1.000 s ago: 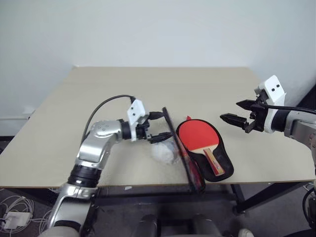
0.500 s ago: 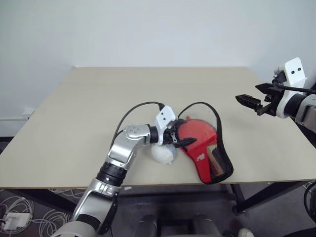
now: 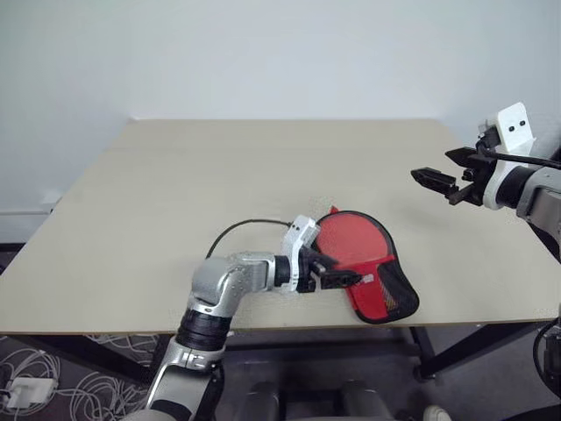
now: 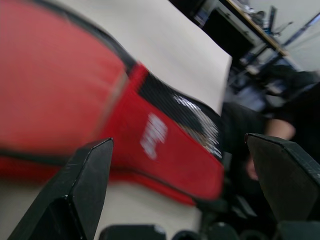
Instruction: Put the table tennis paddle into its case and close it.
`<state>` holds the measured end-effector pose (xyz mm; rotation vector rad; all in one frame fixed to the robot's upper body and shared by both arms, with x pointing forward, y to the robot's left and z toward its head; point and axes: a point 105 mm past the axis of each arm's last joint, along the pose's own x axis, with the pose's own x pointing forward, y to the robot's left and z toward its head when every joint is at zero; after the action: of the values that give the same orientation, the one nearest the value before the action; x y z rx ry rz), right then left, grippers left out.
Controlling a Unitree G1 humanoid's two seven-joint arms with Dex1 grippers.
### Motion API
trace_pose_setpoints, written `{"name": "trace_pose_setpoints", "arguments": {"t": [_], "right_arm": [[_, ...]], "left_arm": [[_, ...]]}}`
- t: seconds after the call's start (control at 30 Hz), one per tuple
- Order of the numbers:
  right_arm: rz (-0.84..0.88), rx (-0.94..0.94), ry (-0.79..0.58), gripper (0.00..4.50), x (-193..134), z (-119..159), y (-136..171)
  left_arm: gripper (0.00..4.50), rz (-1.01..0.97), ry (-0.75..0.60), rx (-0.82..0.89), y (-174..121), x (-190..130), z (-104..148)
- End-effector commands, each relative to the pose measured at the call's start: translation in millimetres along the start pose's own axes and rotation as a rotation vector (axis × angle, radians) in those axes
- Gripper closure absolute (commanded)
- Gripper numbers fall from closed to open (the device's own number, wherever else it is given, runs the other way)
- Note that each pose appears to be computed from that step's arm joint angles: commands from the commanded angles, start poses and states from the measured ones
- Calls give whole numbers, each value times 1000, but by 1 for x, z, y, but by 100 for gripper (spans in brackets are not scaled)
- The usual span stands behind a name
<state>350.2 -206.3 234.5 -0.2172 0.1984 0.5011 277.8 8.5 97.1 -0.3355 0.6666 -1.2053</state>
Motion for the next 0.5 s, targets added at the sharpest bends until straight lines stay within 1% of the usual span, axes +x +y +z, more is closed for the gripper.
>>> {"name": "trace_pose_setpoints", "arguments": {"t": [0.03,0.17,0.5], "right_arm": [[5,-14,-52,7,-4,12,6],[7,-5,-50,7,-1,9,8],[10,19,-57,7,1,7,13]], "left_arm": [[0,-22,25,-73,-11,-7,-6],[0,-21,71,-148,-15,-9,-17],[0,34,167,-219,-13,-3,-34]]}}
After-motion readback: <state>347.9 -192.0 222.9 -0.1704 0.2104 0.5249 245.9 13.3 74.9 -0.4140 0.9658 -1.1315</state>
